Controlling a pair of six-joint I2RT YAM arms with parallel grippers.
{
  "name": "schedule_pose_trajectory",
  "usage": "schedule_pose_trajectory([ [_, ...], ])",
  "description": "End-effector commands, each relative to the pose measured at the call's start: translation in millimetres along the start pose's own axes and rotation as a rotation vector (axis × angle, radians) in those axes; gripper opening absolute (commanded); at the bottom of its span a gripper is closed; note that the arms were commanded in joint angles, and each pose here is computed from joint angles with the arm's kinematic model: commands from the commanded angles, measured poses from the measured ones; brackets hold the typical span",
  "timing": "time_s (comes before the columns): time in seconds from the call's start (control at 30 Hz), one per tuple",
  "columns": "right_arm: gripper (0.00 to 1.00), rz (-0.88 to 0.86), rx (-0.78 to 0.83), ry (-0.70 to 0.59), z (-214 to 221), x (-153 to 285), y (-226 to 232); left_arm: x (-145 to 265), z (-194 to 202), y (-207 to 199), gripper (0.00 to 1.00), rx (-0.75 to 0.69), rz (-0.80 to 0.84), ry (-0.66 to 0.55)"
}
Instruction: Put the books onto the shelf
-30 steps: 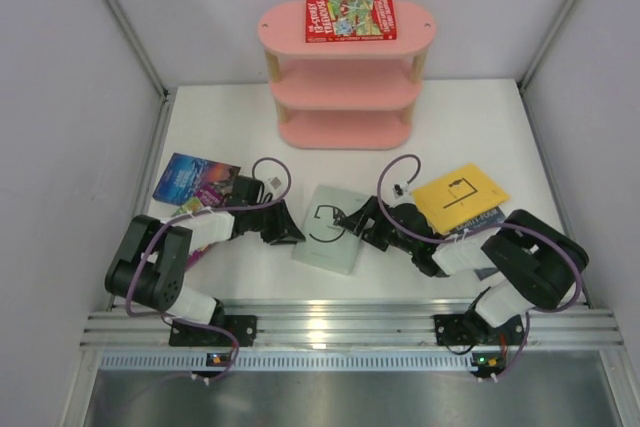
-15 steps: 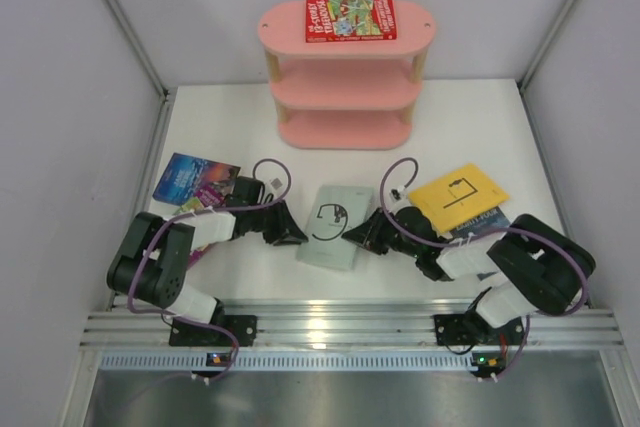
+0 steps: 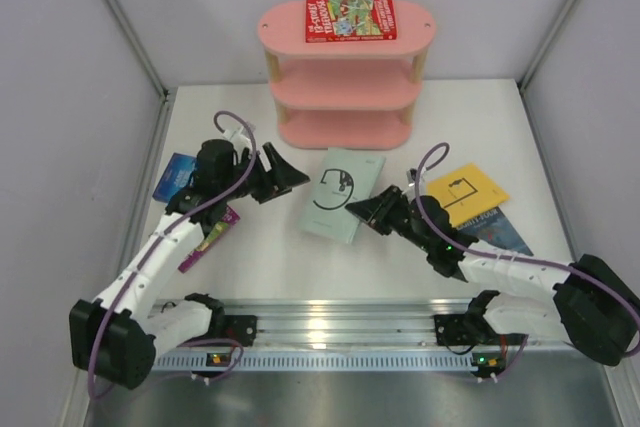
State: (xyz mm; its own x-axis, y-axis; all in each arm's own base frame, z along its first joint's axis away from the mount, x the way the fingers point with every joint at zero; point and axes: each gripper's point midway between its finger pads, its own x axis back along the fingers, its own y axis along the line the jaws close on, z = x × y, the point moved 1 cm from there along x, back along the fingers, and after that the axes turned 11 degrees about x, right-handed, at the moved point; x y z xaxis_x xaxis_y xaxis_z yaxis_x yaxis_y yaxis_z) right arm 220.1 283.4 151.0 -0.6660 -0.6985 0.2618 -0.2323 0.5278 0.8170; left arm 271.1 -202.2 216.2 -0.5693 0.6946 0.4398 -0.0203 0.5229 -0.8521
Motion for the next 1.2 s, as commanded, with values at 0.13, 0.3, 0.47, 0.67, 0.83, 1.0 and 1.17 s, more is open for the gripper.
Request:
schedule_pose_trajectory([
  [0.13, 0.00, -0.278, -0.142, -0.369, -99, 18, 111, 24, 10, -20, 0.80, 0.094, 0.071, -0.023],
  [0.3, 0.00, -0.329, -0.198, -0.425, -112, 18, 127, 24, 13, -26, 0.81, 0.142, 0.136, -0.033],
  [0.47, 0.00, -0.351, -0.210, -0.444, -114, 17, 138, 19, 13, -22, 0.83, 0.164, 0.130, -0.046],
  [0.67, 0.00, -0.404, -0.268, -0.452, -110, 21, 145, 13, 1, -37, 0.83, 0.188, 0.266, -0.106],
  [0.83, 0.00, -0.452, -0.316, -0.445, -106, 25, 149, 10, 2, -46, 0.81, 0.199, 0.362, -0.116],
  [1.0, 0.00, -0.478, -0.303, -0.406, -99, 23, 158, 19, -4, -66, 0.67, 0.165, 0.440, -0.158],
  [1.17, 0.28, -0.436, -0.216, -0.357, -85, 21, 147, 26, -3, -82, 0.22, 0.115, 0.484, -0.135],
])
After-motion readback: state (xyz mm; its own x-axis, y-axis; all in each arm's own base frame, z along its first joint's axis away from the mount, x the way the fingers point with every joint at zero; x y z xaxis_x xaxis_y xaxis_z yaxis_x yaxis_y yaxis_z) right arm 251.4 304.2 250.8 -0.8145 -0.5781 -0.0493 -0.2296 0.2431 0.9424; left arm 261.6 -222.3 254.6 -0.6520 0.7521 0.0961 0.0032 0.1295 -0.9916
